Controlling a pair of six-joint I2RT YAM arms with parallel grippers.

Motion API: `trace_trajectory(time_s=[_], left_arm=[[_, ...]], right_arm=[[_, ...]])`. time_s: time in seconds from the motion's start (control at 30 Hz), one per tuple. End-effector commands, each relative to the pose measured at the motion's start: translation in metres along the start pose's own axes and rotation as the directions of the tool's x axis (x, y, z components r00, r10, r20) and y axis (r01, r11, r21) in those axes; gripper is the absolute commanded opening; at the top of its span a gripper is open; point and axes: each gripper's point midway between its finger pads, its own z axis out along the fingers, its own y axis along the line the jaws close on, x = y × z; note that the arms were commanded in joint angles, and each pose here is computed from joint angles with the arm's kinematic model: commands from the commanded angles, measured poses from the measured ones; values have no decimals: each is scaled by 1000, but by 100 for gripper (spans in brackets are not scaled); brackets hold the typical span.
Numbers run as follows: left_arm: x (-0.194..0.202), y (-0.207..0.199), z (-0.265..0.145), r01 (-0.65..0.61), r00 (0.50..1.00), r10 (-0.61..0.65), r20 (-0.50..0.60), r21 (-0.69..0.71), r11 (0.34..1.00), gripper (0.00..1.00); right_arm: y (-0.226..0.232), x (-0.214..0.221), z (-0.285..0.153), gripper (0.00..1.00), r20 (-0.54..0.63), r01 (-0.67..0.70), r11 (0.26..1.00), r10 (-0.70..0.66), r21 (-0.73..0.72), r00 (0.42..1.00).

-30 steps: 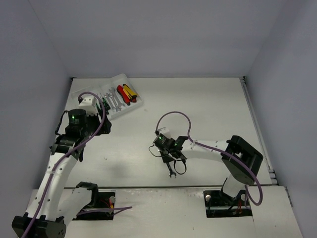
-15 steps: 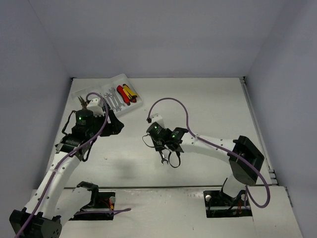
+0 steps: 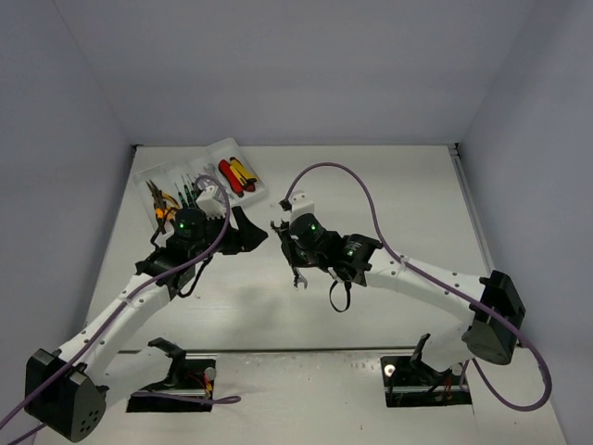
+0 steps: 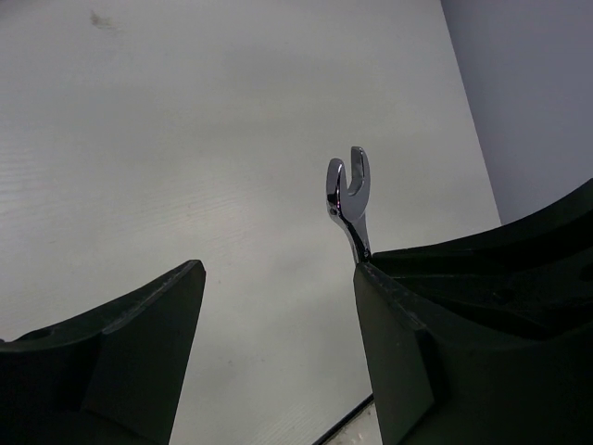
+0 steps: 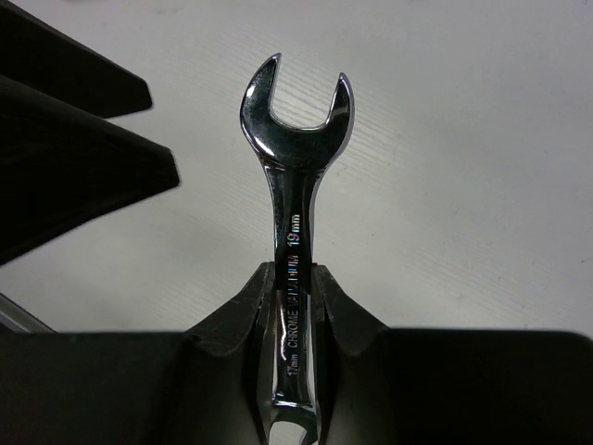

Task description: Sort the tools into containers

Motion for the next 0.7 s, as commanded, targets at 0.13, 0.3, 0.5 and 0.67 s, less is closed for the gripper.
trace_trajectory(time_s=[0.13, 0.3, 0.5, 0.67], left_arm=[[-28, -54, 7, -27, 993, 9, 121, 153, 988, 62], [-31, -65, 9, -45, 990, 22, 141, 162, 986, 62], [-24, -62, 19, -29, 993, 11, 118, 149, 988, 52], [-25, -64, 23, -14, 992, -6, 125, 154, 988, 33]], right_arm=[[25, -56, -27, 0, 198, -55, 989, 82, -137, 977], [30, -57, -27, 0, 203, -65, 984, 99, -168, 974], [33, -61, -30, 0, 221, -75, 979, 118, -191, 968], [36, -64, -32, 0, 234, -79, 974, 129, -212, 964]])
